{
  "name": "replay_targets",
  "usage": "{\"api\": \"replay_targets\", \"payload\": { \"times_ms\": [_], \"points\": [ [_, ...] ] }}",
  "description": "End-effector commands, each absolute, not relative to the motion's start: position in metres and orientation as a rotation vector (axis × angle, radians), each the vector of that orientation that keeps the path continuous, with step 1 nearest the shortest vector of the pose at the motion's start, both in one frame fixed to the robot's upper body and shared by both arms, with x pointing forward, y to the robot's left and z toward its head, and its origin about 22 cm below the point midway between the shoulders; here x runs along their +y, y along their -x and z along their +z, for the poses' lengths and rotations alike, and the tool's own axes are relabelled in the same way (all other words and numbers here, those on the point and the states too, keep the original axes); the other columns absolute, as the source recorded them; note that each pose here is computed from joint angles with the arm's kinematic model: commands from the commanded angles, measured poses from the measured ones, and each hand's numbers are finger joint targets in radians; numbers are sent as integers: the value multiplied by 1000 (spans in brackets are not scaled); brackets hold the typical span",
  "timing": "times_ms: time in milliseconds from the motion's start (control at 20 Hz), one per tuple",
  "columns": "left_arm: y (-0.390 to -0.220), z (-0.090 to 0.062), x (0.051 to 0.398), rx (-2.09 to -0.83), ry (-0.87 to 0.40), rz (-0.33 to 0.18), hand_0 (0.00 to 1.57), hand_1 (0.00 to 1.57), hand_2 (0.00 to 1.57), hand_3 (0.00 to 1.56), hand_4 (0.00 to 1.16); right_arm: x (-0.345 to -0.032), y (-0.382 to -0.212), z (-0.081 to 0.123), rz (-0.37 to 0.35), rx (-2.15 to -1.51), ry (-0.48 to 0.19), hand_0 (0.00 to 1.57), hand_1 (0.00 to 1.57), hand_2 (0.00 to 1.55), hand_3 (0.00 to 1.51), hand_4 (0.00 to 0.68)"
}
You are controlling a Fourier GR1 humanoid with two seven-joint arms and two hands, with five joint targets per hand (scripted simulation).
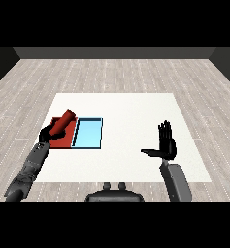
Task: Pick the red can and put it in the red box
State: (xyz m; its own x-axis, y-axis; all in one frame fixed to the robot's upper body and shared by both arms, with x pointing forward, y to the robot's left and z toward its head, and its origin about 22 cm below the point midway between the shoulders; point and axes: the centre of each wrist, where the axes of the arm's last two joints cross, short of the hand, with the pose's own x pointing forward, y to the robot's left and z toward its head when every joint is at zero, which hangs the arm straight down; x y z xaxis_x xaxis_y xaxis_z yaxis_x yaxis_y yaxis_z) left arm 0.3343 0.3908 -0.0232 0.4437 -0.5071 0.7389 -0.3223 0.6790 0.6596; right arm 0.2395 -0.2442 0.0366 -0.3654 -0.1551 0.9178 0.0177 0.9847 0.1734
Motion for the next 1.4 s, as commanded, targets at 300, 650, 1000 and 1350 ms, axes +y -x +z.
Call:
{"api": "replay_targets", "payload": {
  "times_ms": [300, 650, 1000, 1350],
  "points": [
    [-317, -66, 387, -934, -741, -272, 258, 258, 572, 499, 642, -242, -268, 24, -175, -1952, -90, 0, 0, 0, 0, 0],
    [-338, -31, 408, -996, -774, -134, 0, 0, 0, 0, 0, -228, -253, 19, -198, -1952, -108, 0, 0, 0, 0, 0],
    [-373, -3, 364, -1727, -318, 229, 0, 0, 0, 0, 0, -238, -255, 18, -188, -1955, -166, 0, 0, 0, 0, 0],
    [-364, -34, 270, -2001, 155, 296, 0, 0, 0, 0, 0, -237, -252, 5, -103, -1983, -157, 0, 0, 0, 0, 0]
  ]
}}
